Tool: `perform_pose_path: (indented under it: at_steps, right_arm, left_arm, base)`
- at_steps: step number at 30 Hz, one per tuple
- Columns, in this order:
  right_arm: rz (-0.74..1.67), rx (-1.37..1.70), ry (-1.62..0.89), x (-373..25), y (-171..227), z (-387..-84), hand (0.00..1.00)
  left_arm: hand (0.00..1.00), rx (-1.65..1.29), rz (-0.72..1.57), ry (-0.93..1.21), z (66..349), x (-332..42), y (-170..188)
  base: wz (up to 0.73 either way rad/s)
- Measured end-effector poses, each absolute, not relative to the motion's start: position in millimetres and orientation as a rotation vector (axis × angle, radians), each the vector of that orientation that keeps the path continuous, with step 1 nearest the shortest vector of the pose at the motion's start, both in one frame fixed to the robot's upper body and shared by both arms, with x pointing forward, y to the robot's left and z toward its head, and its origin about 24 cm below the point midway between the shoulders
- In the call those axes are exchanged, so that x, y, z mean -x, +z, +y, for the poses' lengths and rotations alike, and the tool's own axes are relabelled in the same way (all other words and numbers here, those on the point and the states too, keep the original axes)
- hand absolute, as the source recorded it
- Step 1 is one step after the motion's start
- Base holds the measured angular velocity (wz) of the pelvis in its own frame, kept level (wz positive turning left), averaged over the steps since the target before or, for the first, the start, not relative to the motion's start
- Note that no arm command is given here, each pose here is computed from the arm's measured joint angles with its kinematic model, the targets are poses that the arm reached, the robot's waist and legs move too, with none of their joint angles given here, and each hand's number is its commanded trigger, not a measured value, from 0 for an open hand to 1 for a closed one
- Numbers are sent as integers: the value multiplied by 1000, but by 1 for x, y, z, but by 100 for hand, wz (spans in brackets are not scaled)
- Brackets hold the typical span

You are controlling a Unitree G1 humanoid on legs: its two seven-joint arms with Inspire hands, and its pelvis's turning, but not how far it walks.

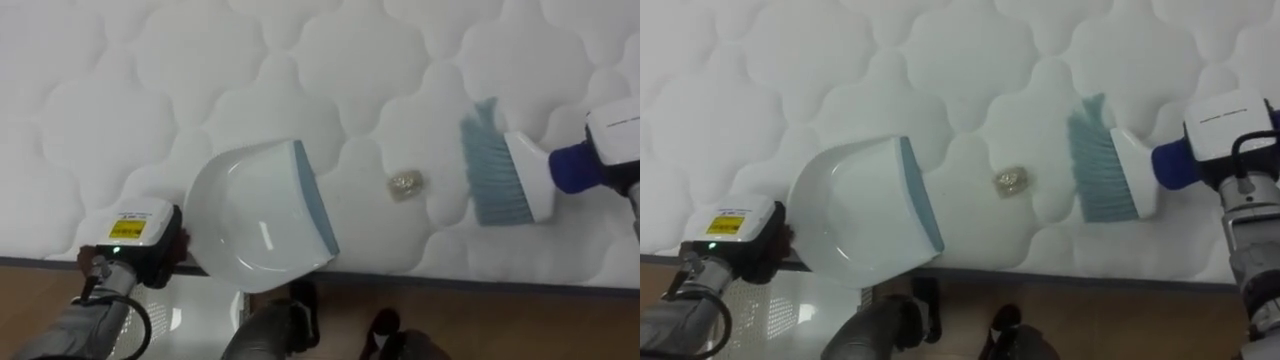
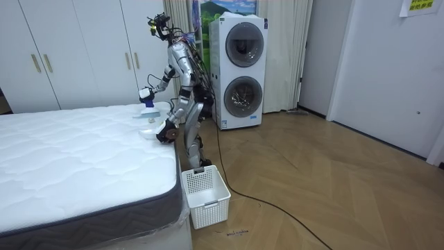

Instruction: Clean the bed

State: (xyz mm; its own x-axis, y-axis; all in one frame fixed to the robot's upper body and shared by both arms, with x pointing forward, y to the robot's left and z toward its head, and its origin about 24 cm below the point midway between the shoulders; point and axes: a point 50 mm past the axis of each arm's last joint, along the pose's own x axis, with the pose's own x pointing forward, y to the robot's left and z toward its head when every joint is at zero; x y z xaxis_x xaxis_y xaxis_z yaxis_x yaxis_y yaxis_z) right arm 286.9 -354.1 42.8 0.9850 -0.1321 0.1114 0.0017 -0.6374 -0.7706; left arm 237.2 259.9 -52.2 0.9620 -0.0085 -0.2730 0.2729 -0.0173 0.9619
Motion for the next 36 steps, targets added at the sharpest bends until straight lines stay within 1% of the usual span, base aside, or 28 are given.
perform_pose_path:
  at_steps: [6,15,20,29,36]
  right_arm:
    - [132,2216,-237,-283,39,-357,100]
    - [293,2036,-278,-271,17,-354,100]
    - [306,1959,-267,-276,9,-340,100]
    - [301,1868,-173,-283,-8,-304,100]
    - [198,1845,-85,-288,-10,-273,100]
  left_arm:
    - [100,-1573,219,-210,256,-236,-56]
    - [100,-1564,245,-202,252,-234,-60]
    - [100,-1563,279,-202,253,-230,-65]
    - [100,-1550,328,-177,252,-230,-67]
    - [100,-1533,350,-180,245,-224,-74]
  base:
    - [0]
    - [2]
    - [-10]
    - [-7]
    - [-1]
